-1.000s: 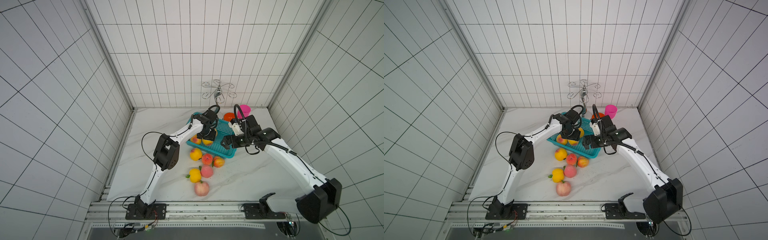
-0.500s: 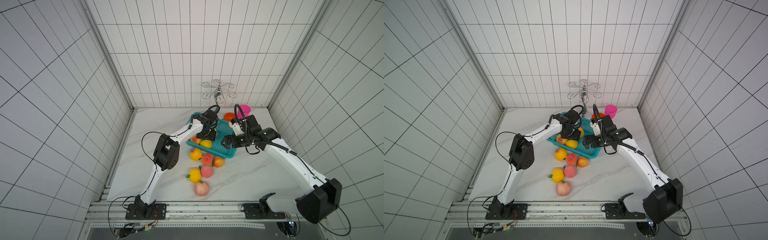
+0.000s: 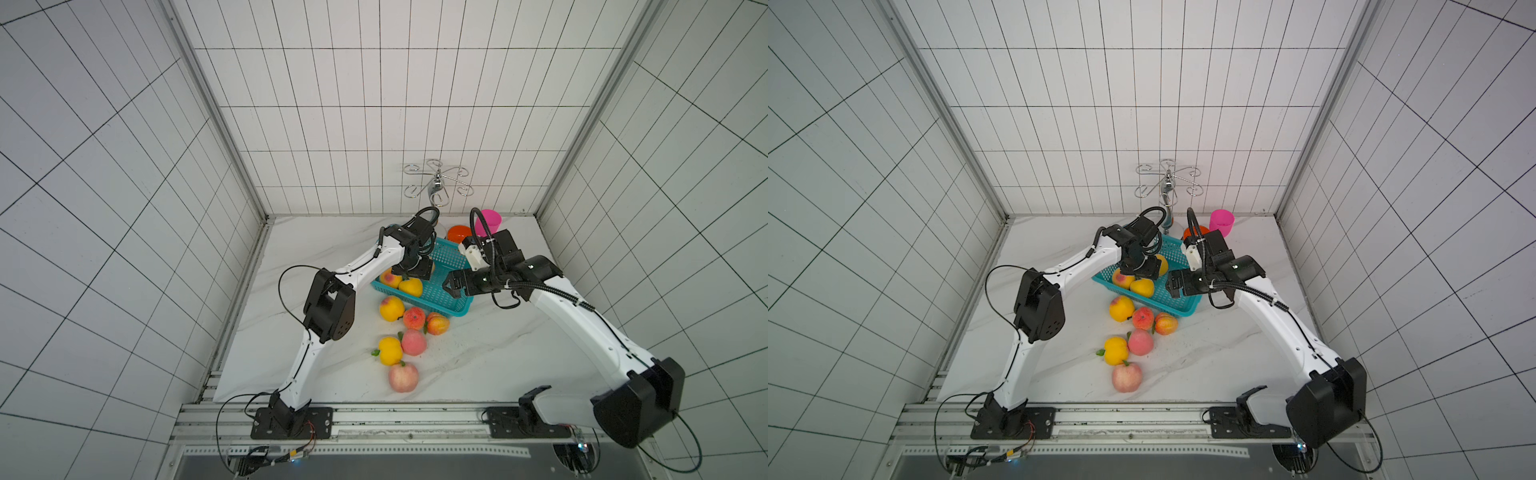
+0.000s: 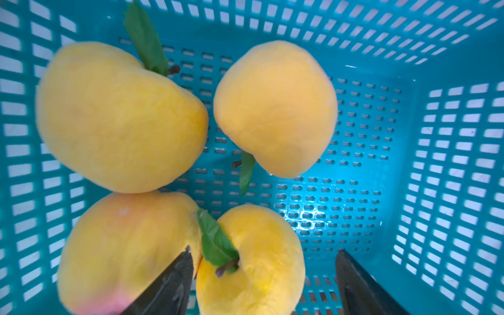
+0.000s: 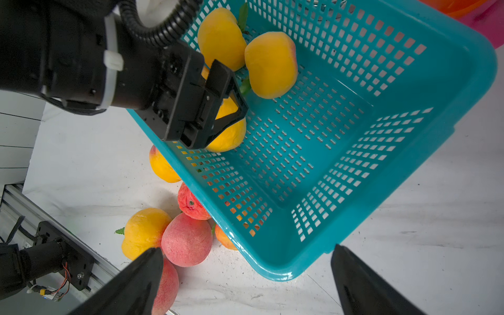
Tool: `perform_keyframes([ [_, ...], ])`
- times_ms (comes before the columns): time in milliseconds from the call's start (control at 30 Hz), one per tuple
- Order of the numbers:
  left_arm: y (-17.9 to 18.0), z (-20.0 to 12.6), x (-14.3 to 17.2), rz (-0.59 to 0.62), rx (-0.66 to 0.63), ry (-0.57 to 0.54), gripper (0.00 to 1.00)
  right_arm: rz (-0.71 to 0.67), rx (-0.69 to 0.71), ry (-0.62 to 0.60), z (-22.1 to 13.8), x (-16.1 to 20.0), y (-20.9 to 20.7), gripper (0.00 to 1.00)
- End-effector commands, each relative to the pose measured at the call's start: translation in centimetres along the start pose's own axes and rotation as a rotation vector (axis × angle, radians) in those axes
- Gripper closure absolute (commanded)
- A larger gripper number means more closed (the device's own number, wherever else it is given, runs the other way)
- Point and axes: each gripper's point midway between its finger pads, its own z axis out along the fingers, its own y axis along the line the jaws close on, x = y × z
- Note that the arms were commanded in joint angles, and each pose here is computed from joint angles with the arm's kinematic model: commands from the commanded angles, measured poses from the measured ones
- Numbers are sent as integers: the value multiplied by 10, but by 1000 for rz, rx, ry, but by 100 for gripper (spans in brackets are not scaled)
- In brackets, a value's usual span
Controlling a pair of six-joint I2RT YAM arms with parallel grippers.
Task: Put the peaches into the basket
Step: Place the peach in the basket, then pick up the peach from the center of the board.
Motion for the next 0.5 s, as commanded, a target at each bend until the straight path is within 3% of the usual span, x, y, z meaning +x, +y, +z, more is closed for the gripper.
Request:
perform_keyframes([
  [0,-6,-40,-12,-13,29,-92,20,-22,-6,-30,-15,-5,2,0],
  [233,4,-66,5,-63,7,-107,20,-21,-29,-40,-21,1,6,0],
  [467,10,-91,41,-105,-50,-116,18,-16,-94,-78,-29,14,17,0],
])
